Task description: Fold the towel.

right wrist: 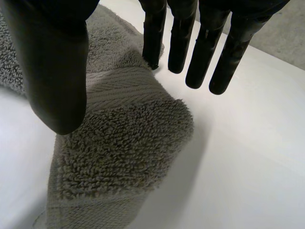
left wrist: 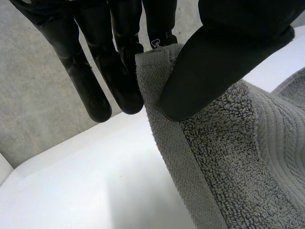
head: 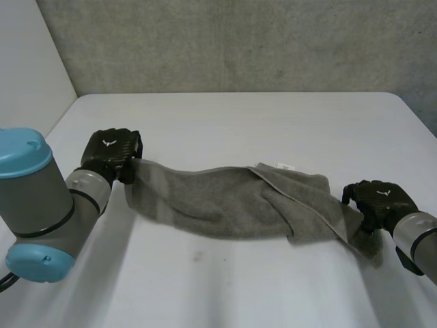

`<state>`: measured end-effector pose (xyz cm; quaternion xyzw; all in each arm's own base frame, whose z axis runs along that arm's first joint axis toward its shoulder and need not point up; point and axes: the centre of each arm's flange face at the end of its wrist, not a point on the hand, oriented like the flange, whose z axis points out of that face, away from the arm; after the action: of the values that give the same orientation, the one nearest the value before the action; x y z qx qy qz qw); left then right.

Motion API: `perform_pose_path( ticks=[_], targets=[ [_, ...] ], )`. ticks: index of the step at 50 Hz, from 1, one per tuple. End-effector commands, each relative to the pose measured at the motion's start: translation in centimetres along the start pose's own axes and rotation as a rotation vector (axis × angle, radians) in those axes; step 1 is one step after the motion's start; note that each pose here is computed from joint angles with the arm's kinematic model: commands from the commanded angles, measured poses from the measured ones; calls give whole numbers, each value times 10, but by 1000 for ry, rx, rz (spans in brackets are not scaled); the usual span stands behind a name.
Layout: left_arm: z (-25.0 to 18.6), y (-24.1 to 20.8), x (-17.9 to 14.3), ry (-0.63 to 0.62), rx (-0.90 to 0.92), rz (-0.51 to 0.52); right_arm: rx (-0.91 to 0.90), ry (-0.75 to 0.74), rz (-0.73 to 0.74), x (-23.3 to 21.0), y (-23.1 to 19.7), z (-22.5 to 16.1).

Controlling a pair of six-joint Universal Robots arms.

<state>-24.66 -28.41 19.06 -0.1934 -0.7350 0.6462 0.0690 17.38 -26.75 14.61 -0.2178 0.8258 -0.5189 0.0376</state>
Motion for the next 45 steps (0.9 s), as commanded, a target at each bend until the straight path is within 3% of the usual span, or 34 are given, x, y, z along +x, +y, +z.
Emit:
perform_pose_path(
  ticks=[1,11,30,38,45],
  targets=[
    [0,3,0,1,-8,0,-17,-3,17,-4,11,-6],
    [-1,6,1,1,-15,0,28,12,-14,-9,24,-10],
    [1,11,1,3,-28,-2,67,128,-143,7,32,25],
    [-1,9,1,3,-30,0,176,189,-162,18,0,18],
    [-16,-27,-3,-4,53,4,330,244,-226,26,-73,-32]
  ],
)
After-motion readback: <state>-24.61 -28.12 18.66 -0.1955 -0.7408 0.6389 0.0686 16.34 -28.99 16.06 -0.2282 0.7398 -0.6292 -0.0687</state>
